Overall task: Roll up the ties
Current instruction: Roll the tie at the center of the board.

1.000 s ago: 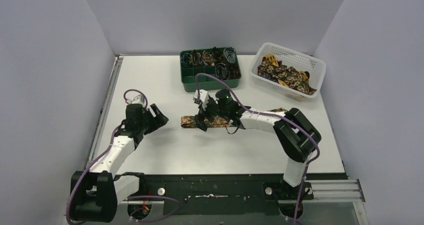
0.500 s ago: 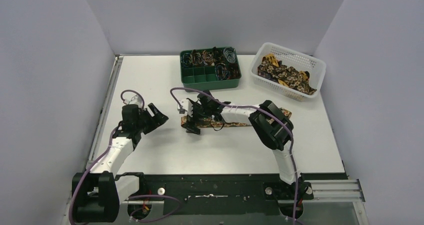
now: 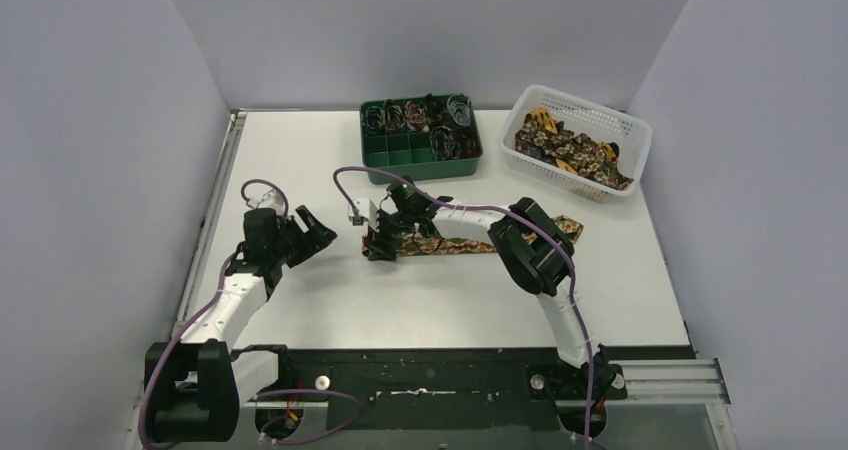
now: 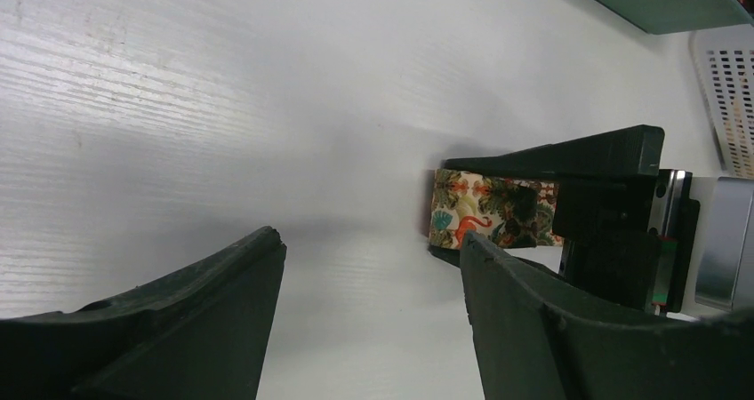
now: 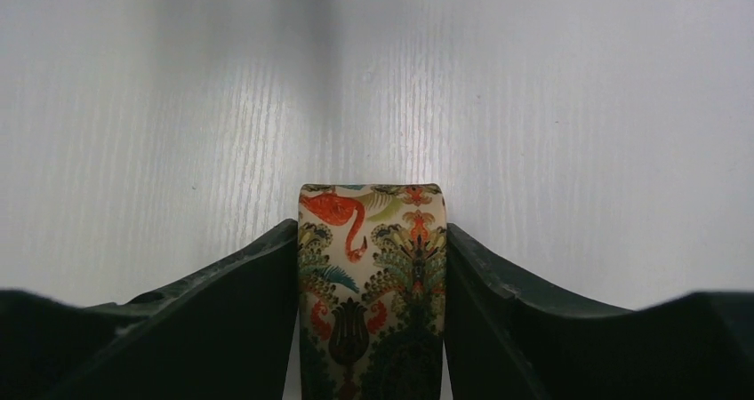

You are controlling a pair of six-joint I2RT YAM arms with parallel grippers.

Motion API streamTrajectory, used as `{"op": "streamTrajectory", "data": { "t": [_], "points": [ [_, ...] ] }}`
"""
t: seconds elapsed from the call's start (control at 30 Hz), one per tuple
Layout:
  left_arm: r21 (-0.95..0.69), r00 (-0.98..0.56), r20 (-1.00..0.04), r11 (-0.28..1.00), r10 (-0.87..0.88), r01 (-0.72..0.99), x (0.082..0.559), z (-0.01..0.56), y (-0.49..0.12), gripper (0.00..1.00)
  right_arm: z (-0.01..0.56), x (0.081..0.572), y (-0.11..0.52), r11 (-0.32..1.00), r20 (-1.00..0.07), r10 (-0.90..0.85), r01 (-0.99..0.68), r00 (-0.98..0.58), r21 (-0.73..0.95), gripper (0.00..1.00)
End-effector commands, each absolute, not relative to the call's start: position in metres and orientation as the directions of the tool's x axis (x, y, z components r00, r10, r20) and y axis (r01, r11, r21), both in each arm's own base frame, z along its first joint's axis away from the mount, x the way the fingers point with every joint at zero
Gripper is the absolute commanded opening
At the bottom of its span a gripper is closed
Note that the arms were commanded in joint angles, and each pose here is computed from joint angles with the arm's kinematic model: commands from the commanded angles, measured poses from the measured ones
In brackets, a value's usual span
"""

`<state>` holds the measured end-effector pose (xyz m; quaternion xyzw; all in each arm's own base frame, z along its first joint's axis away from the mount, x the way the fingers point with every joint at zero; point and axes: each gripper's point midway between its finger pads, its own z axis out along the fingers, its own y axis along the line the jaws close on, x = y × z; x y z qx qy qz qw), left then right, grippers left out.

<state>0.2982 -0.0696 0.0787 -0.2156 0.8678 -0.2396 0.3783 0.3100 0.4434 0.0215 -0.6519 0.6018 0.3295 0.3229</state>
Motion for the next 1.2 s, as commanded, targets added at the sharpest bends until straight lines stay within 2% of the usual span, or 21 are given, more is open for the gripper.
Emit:
{"op": "streamTrajectory", "data": {
  "t": [0.0, 0.07, 0.1, 0.37, 0.4, 0.47, 0.6, 0.73, 0.9, 1.17],
  "points": [
    [-0.609, -0.592, -0.576, 0.779, -0.563, -0.148, 0.307, 0.089, -0.073, 0.7, 0.005, 0.307, 0.437, -0.062, -0.784, -0.619, -0.998, 0.042, -0.005, 0.51],
    [-0.613, -0.598, -0.57, 0.776, -0.564, -0.148, 0.306, 0.086, -0.074, 0.7, 0.005, 0.304, 0.439, -0.075, -0.782, -0.621, -0.997, 0.059, -0.017, 0.41],
    [-0.613, -0.601, -0.566, 0.775, -0.564, -0.15, 0.306, 0.084, -0.074, 0.7, 0.005, 0.302, 0.44, -0.08, -0.781, -0.621, -0.997, 0.063, -0.016, 0.39],
    [-0.609, -0.595, -0.556, 0.771, -0.581, -0.185, 0.3, 0.074, -0.071, 0.7, 0.009, 0.29, 0.454, -0.096, -0.783, -0.615, -0.994, 0.093, -0.042, 0.43],
    [-0.61, -0.591, -0.554, 0.769, -0.586, -0.191, 0.299, 0.074, -0.07, 0.7, 0.009, 0.288, 0.456, -0.099, -0.782, -0.616, -0.994, 0.096, -0.044, 0.45],
    [-0.613, -0.587, -0.556, 0.767, -0.588, -0.189, 0.298, 0.075, -0.07, 0.7, 0.012, 0.289, 0.458, -0.092, -0.783, -0.614, -0.994, 0.098, -0.052, 0.61],
    [-0.611, -0.584, -0.558, 0.768, -0.589, -0.191, 0.297, 0.076, -0.07, 0.7, 0.024, 0.295, 0.455, -0.097, -0.774, -0.616, -0.989, 0.146, -0.109, 0.8],
    [-0.624, -0.575, -0.565, 0.762, -0.593, -0.173, 0.297, 0.082, -0.071, 0.71, 0.057, 0.312, 0.457, -0.018, -0.797, -0.579, -0.98, 0.172, -0.199, 0.92],
    [-0.638, -0.55, -0.596, 0.761, -0.585, -0.117, 0.296, 0.093, -0.075, 0.76, 0.101, 0.322, 0.456, 0.09, -0.836, -0.52, -0.962, 0.176, -0.259, 1.0],
    [-0.654, -0.511, -0.59, 0.741, -0.625, -0.151, 0.298, 0.096, -0.063, 0.77, 0.161, 0.317, 0.441, 0.275, -0.917, -0.385, -0.935, 0.106, -0.223, 1.0]
  ]
}}
